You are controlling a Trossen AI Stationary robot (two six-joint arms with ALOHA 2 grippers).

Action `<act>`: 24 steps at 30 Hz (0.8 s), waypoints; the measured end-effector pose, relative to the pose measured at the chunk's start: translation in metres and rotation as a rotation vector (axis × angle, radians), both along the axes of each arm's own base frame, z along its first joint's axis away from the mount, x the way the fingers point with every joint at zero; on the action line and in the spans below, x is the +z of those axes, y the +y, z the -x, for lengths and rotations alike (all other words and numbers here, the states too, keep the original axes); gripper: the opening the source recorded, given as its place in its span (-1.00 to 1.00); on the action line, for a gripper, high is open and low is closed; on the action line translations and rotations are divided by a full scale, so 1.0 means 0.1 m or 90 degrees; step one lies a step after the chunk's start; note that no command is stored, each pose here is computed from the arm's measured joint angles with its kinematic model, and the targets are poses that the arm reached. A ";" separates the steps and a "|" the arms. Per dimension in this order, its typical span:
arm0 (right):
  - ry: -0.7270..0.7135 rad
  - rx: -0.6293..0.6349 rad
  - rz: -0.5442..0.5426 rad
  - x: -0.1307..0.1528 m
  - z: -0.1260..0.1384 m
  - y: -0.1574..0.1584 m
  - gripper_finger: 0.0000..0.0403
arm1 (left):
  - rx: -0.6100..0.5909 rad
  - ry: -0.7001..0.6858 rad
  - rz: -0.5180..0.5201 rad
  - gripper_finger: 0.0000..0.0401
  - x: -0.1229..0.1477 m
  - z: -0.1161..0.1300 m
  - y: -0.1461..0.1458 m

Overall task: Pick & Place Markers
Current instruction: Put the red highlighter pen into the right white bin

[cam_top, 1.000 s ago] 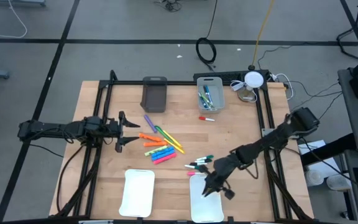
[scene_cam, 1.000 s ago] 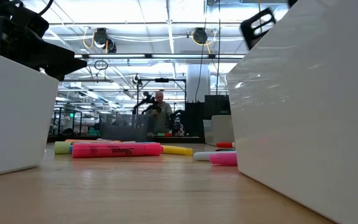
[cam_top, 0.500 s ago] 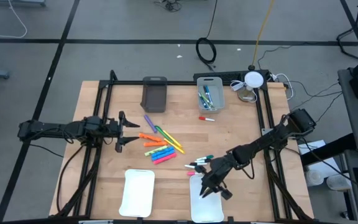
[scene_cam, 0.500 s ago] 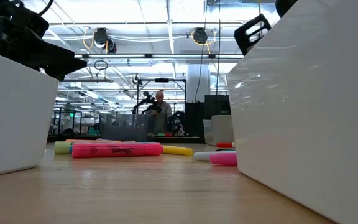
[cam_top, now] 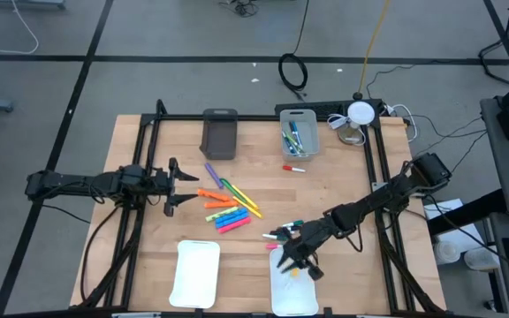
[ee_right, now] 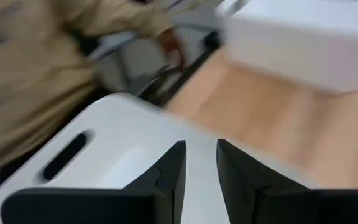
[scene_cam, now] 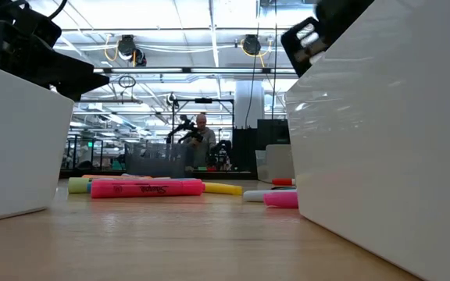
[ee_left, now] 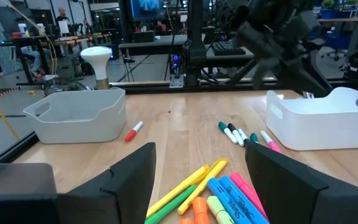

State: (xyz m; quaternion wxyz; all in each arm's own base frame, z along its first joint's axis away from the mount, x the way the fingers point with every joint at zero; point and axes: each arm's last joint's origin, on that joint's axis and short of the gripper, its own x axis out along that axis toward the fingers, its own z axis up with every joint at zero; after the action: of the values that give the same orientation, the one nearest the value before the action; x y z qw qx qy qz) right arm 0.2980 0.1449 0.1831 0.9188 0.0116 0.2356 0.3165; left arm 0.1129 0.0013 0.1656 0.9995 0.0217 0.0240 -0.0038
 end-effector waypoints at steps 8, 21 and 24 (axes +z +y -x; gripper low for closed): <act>-0.072 -0.222 0.148 0.40 0.09 -0.46 -0.60 | 0.000 0.000 0.000 0.25 0.00 0.00 0.00; 0.088 -0.574 0.343 0.17 0.44 -1.73 -0.08 | 0.000 0.000 0.000 0.25 0.00 0.00 0.00; 0.125 -0.615 0.349 -0.02 0.57 -1.91 -0.01 | 0.000 0.000 0.000 0.25 0.00 0.00 0.00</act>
State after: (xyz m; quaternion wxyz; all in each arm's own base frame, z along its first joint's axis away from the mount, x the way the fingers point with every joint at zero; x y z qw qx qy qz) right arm 0.2413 -0.0466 0.1807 0.9027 -0.0916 0.3612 -0.2152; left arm 0.1129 0.0013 0.1656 0.9995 0.0217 0.0241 -0.0038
